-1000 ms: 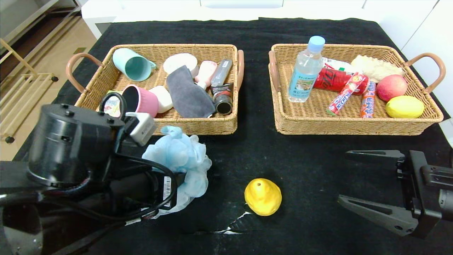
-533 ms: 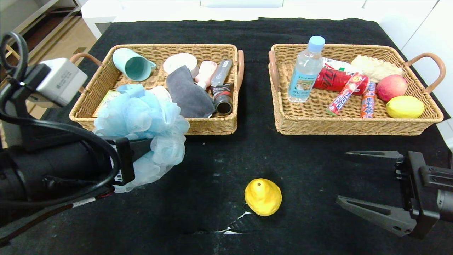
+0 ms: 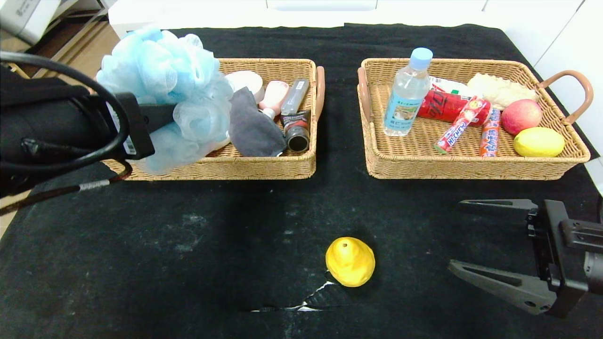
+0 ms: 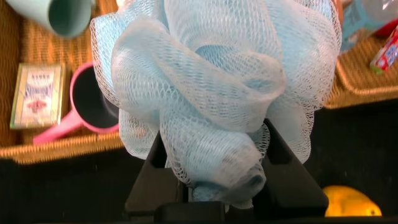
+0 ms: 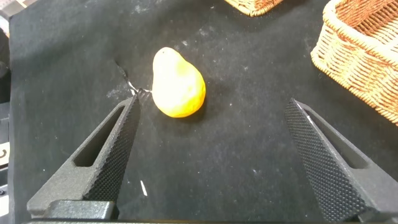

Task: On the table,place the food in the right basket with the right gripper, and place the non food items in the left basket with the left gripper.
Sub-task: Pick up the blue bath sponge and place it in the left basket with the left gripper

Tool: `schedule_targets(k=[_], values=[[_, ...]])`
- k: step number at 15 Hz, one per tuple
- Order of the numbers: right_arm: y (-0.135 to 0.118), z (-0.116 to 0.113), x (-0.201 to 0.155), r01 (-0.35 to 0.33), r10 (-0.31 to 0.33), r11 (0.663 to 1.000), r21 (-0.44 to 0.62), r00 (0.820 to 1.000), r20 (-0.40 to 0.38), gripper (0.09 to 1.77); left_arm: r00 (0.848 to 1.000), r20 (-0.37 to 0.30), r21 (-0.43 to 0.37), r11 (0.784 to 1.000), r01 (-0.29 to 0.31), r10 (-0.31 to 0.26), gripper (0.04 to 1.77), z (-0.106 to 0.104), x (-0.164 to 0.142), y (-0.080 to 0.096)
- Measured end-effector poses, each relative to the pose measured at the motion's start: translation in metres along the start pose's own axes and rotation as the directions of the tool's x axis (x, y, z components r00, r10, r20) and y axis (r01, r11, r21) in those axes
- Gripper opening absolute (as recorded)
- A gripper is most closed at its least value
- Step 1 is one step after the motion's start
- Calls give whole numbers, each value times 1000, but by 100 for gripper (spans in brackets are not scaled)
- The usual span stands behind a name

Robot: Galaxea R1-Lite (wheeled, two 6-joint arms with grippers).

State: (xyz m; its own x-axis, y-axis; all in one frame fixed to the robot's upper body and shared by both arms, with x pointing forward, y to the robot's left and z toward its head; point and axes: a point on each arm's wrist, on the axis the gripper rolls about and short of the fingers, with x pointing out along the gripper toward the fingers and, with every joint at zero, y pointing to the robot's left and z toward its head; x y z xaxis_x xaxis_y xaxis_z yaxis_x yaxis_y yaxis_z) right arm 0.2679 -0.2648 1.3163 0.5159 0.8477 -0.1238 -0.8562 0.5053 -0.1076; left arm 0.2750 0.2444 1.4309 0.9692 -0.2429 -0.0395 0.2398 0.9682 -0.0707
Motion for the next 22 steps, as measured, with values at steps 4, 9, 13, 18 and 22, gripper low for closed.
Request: schedule_targets(k=[4, 9, 13, 18, 22], values=[[2, 3, -3, 3, -3, 1000, -7, 1000, 11, 171, 998, 62, 25, 1000, 7, -8, 39, 29, 35, 4], [7, 8, -7, -1, 2, 1000, -25, 999, 33, 171, 996, 62, 143, 988, 52, -61, 25, 36, 91, -4], [10, 9, -9, -9, 10, 999, -32, 999, 42, 171, 996, 37, 209, 975, 71, -80, 24, 25, 126, -13], [12, 10, -11, -9, 10, 999, -37, 999, 46, 171, 995, 9, 215, 972, 98, -102, 66, 15, 138, -24], [13, 11, -12, -7, 9, 999, -40, 999, 51, 171, 997, 6, 216, 974, 70, -73, 108, 14, 139, -26]])
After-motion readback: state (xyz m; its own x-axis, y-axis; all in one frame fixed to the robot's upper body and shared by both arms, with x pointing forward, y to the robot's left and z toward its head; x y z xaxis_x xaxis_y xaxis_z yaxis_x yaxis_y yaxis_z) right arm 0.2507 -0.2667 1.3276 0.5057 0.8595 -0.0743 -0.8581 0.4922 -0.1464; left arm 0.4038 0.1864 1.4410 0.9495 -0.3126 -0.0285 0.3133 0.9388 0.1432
